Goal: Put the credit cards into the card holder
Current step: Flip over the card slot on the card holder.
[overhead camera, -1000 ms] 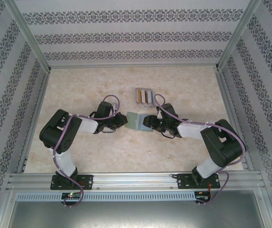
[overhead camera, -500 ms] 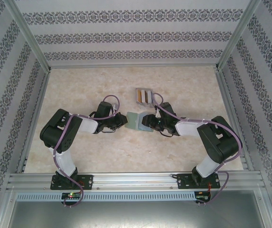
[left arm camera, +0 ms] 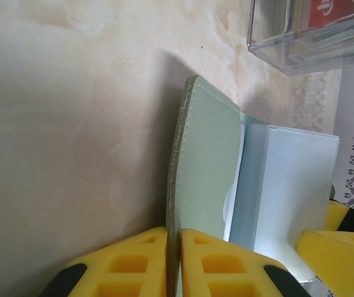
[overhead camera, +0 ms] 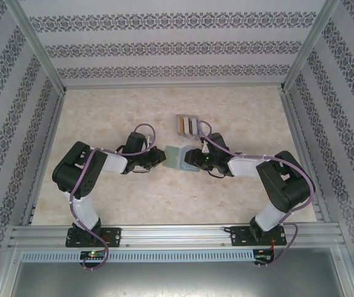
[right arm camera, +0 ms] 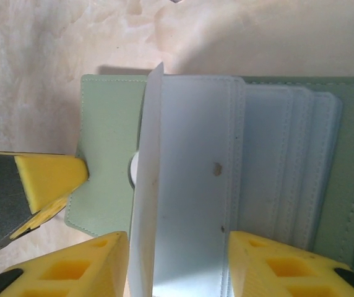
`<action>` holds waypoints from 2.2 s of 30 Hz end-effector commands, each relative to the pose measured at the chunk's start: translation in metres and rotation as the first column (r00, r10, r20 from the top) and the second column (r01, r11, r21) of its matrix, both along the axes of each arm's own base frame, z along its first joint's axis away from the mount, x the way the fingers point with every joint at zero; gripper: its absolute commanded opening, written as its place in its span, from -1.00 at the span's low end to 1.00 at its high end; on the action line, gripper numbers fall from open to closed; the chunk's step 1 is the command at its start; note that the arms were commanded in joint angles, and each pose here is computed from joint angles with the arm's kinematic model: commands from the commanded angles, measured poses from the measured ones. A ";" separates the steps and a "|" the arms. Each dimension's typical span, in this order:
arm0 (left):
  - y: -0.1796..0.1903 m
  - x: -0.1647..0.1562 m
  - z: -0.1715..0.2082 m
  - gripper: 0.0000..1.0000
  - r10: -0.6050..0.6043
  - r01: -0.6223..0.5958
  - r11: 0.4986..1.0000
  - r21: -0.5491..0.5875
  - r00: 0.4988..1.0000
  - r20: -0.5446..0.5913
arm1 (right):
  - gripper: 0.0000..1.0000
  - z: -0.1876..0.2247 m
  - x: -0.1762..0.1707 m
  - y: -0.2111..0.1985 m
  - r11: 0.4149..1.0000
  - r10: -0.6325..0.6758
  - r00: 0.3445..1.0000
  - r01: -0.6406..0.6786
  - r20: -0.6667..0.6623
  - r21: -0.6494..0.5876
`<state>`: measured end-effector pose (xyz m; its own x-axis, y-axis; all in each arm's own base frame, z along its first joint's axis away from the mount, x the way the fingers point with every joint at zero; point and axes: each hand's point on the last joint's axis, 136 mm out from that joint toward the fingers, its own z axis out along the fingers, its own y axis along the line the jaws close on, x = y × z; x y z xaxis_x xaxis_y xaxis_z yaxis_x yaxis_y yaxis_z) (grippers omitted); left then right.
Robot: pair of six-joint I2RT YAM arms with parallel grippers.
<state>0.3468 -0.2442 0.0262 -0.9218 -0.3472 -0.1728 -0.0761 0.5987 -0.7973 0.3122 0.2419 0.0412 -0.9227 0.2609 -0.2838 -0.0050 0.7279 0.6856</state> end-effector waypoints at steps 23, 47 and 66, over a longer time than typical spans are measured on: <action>0.003 0.002 -0.007 -0.63 -0.001 0.001 1.000 0.017 1.000 -0.005 | 0.01 0.025 0.017 0.036 0.993 0.091 0.992 -0.097 0.086 0.072; 0.008 0.004 -0.013 -0.68 0.012 -0.012 1.000 0.024 1.000 -0.004 | -0.61 0.028 0.016 0.044 0.979 0.123 0.984 -0.142 0.130 0.148; 0.002 0.006 0.012 -0.72 -0.017 0.019 1.000 -0.020 0.997 0.079 | 0.19 -0.012 0.003 0.046 0.984 0.168 0.985 -0.165 0.037 -0.066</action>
<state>0.3476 -0.2444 0.0279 -0.9243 -0.3320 -0.1881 -0.0499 0.5940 -0.8029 0.3176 0.2934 0.0456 -0.9344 0.1157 -0.3369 -0.1678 0.6912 0.7029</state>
